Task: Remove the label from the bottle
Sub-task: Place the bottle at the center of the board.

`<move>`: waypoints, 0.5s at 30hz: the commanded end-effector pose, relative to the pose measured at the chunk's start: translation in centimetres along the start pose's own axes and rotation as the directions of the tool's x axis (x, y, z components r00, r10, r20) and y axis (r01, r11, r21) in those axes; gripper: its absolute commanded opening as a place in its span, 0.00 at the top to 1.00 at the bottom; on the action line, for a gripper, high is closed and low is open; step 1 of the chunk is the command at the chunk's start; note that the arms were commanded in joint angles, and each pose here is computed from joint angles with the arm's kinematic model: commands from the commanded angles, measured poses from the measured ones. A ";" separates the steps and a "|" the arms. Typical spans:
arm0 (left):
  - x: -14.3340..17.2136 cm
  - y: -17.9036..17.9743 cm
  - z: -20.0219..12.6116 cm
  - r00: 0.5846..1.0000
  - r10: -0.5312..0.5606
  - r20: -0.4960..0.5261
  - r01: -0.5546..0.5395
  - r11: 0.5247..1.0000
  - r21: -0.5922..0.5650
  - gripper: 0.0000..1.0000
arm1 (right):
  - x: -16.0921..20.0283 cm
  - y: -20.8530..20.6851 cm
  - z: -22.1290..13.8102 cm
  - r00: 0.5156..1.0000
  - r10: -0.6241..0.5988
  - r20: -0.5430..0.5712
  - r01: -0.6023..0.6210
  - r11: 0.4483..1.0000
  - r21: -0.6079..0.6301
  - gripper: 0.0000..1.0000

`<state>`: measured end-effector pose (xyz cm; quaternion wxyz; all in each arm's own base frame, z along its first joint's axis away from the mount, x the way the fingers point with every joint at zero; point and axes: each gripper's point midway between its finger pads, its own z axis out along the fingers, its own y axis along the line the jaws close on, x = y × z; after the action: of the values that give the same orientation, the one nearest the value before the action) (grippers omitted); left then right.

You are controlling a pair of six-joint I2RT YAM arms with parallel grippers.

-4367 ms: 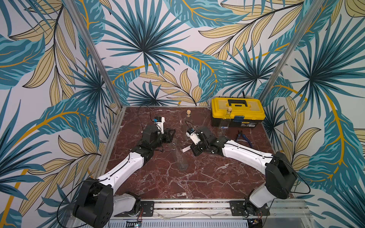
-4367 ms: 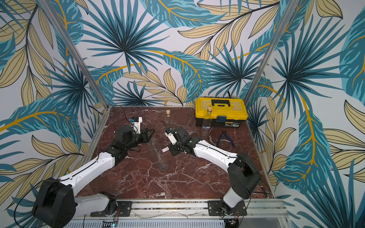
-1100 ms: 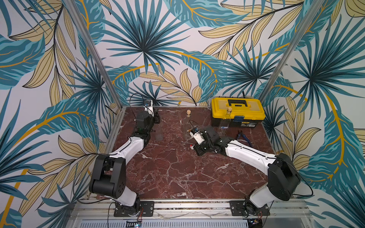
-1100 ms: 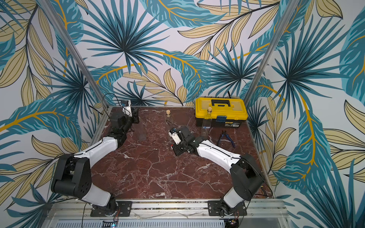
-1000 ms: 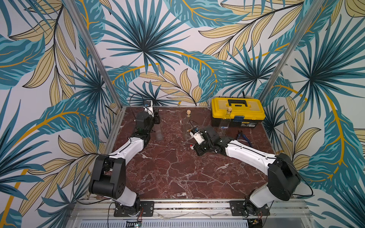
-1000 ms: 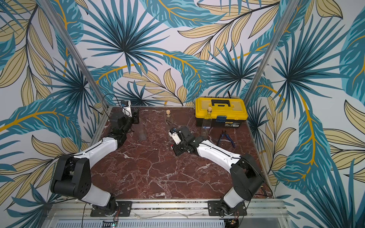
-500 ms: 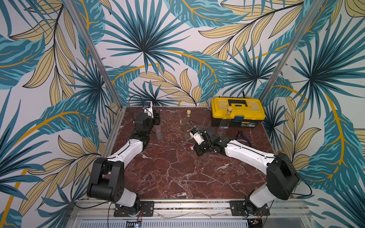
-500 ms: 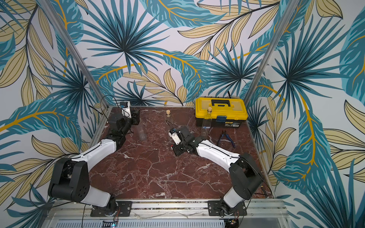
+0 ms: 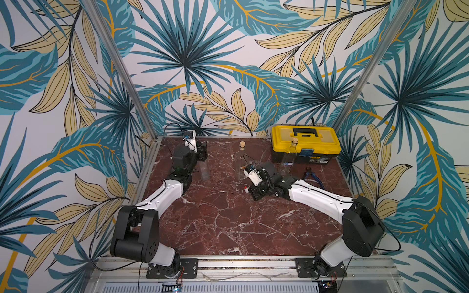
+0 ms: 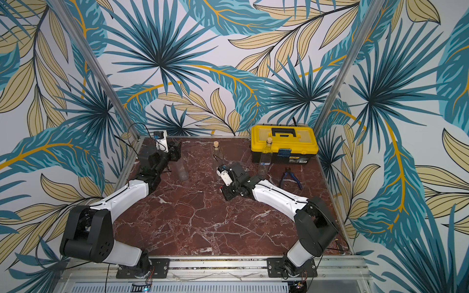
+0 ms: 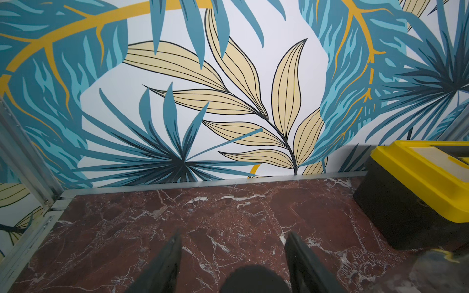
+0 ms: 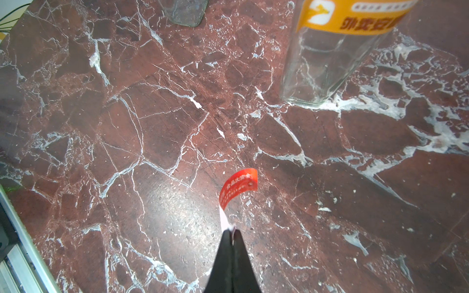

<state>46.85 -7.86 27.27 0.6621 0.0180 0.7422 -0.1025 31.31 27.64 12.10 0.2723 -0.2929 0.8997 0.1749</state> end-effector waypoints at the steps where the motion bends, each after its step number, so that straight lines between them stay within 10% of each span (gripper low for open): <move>1: -2.5 -0.2 -1.4 0.998 -0.001 0.067 0.001 1.000 0.008 0.33 | 0.6 0.1 0.5 1.000 0.003 -0.016 -0.003 1.000 -0.016 1.00; 15: -6.9 -0.3 -7.8 0.987 -0.047 0.151 0.050 0.999 -0.011 0.31 | 1.6 -0.1 0.4 0.998 0.040 -0.053 -0.041 0.999 -0.022 0.91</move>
<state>40.78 -6.30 35.43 0.7267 -0.0022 0.6784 -0.1079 31.31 27.57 12.10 0.2681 -0.2876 0.9012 0.1821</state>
